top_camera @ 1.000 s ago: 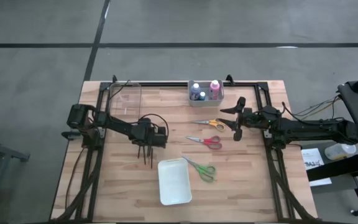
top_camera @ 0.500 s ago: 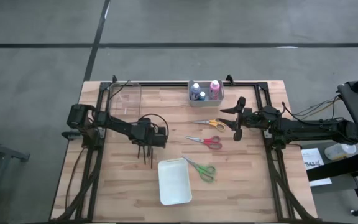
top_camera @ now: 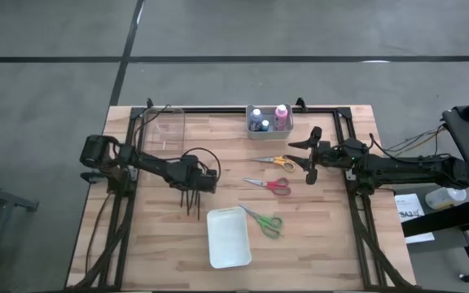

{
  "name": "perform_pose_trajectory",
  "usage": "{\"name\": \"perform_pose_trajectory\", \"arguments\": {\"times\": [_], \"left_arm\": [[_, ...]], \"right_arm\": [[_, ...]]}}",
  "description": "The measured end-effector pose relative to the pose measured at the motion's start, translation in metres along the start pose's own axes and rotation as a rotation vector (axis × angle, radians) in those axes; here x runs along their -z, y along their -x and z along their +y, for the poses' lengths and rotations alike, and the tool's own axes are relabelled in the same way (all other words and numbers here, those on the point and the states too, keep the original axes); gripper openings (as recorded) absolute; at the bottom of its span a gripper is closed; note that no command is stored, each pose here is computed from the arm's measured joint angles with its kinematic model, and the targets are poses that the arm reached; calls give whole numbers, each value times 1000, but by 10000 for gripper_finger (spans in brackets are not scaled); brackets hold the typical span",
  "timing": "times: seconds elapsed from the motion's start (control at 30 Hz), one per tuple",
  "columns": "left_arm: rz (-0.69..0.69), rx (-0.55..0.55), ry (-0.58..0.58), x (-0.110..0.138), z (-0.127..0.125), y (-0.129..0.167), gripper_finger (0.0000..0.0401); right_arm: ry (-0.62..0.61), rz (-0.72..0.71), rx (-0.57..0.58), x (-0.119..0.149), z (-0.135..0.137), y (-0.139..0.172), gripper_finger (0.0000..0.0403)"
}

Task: Pick & Place Paint Supplies
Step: Put the left gold paint brush into the white bin

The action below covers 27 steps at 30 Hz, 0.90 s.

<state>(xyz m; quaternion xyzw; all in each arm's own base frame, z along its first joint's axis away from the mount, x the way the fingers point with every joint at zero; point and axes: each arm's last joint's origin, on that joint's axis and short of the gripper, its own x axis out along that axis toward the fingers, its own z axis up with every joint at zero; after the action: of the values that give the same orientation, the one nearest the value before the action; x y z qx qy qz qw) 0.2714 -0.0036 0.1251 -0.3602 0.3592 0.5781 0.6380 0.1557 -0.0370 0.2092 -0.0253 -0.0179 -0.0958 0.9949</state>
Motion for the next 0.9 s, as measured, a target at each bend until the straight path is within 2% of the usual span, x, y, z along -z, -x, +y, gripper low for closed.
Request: {"name": "perform_pose_trajectory", "arguments": {"times": [0.47,0.9], "left_arm": [[-39,-5,2,-3,-1,3,1],[46,-4,-40,-18,-23,33,1]], "right_arm": [[0,0,-1,0,0,0,193],[0,-1,-1,0,0,0,193]]}}
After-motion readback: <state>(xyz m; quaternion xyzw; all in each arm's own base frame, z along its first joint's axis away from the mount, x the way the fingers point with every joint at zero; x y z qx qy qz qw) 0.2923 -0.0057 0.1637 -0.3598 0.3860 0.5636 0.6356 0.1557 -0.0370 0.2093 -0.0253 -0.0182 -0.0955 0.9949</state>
